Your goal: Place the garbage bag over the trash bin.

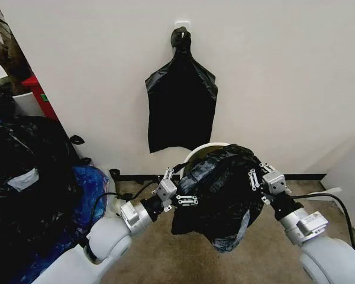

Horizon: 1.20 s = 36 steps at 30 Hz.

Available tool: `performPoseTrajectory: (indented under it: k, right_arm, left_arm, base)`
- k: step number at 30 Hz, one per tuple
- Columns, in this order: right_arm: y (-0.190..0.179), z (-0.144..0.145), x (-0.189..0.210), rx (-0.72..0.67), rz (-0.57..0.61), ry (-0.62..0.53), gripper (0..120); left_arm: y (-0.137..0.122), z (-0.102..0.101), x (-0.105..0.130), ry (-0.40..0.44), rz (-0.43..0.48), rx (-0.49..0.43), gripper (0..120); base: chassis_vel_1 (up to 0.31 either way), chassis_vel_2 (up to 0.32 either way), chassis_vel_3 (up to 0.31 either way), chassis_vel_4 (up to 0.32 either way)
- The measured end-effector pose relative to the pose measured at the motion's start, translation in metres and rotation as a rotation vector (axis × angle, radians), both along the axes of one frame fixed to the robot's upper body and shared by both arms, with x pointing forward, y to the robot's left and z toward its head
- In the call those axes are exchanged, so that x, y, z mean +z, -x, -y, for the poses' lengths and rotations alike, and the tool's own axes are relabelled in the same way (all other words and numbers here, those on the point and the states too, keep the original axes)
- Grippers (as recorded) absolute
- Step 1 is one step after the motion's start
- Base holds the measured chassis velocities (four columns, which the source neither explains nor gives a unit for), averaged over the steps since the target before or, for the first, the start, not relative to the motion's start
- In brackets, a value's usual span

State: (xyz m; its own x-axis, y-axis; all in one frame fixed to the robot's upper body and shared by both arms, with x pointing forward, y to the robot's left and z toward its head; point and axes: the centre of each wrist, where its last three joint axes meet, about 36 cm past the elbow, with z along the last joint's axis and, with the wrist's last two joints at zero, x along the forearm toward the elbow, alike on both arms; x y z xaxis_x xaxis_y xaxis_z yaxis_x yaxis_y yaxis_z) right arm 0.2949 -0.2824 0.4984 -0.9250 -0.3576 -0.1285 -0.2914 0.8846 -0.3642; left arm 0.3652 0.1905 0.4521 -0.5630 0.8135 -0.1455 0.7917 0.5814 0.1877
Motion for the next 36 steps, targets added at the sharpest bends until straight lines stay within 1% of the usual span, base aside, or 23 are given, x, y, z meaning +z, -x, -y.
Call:
performPoseTrajectory:
  k: [5, 6, 7, 8, 10, 12, 13, 14, 16, 19, 21, 26, 29, 34, 35, 36]
  right_arm:
    - [0.002, -0.002, 0.003, 0.003, 0.008, -0.009, 4]
    - [0.002, -0.002, 0.003, 0.003, 0.008, -0.009, 4]
    - [0.002, -0.003, 0.004, 0.004, 0.01, -0.01, 4]
    - [0.003, -0.004, 0.005, 0.008, 0.012, -0.013, 4]
    - [0.004, -0.004, 0.005, 0.014, 0.013, -0.014, 4]
    - [0.003, -0.003, 0.004, 0.021, 0.021, -0.007, 4]
    - [0.003, -0.003, 0.004, 0.021, 0.021, -0.007, 4]
    - [0.003, -0.001, 0.003, 0.024, 0.027, 0.001, 4]
    - [-0.002, 0.006, -0.006, 0.048, 0.07, 0.063, 4]
    - [-0.006, 0.013, -0.02, 0.079, 0.101, 0.132, 4]
    - [-0.007, 0.016, -0.024, 0.089, 0.108, 0.153, 4]
    - [-0.014, 0.029, -0.048, 0.159, 0.165, 0.256, 4]
    - [-0.014, 0.031, -0.052, 0.171, 0.18, 0.269, 4]
    - [-0.015, 0.036, -0.057, 0.197, 0.224, 0.28, 4]
    - [-0.015, 0.036, -0.057, 0.197, 0.224, 0.28, 4]
    - [-0.016, 0.037, -0.057, 0.201, 0.234, 0.285, 4]
  left_arm:
    - [0.0, -0.002, 0.0, -0.015, -0.015, -0.017, 52]
    - [0.0, -0.002, 0.0, -0.015, -0.015, -0.017, 52]
    - [0.0, -0.002, 0.0, -0.016, -0.019, -0.018, 49]
    - [0.0, -0.002, 0.0, -0.018, -0.023, -0.018, 42]
    - [0.001, -0.001, 0.0, -0.016, -0.029, -0.018, 34]
    - [0.003, 0.0, 0.002, -0.008, -0.034, -0.022, 27]
    - [0.003, 0.0, 0.002, -0.008, -0.034, -0.022, 27]
    - [0.004, 0.0, 0.002, -0.002, -0.037, -0.024, 22]
    - [0.008, 0.001, 0.006, 0.016, -0.047, -0.03, 13]
    - [0.009, -0.002, 0.01, 0.018, -0.037, -0.029, 0]
    - [0.009, -0.003, 0.012, 0.018, -0.034, -0.028, 0]
    - [0.008, -0.009, 0.024, 0.049, -0.032, -0.003, 0]
    - [0.006, -0.01, 0.028, 0.062, -0.036, 0.01, 0]
    - [0.001, -0.012, 0.041, 0.162, -0.107, 0.064, 0]
    - [0.001, -0.012, 0.041, 0.162, -0.107, 0.064, 0]
    - [0.001, -0.012, 0.045, 0.19, -0.131, 0.072, 0]
  base:
    - [0.0, 0.0, 0.0, 0.0]
    - [0.0, 0.0, 0.0, 0.0]
    - [0.0, 0.0, 0.0, 0.0]
    - [0.0, 0.0, 0.0, 0.0]
    - [0.0, 0.0, 0.0, 0.0]
    - [0.0, 0.0, 0.0, 0.0]
    - [0.0, 0.0, 0.0, 0.0]
    - [0.0, 0.0, 0.0, 0.0]
    - [0.0, 0.0, 0.0, 0.0]
    - [0.0, 0.0, 0.0, 0.0]
    - [0.0, 0.0, 0.0, 0.0]
    - [0.0, 0.0, 0.0, 0.0]
    - [0.0, 0.0, 0.0, 0.0]
    - [0.0, 0.0, 0.0, 0.0]
    - [0.0, 0.0, 0.0, 0.0]
    - [0.0, 0.0, 0.0, 0.0]
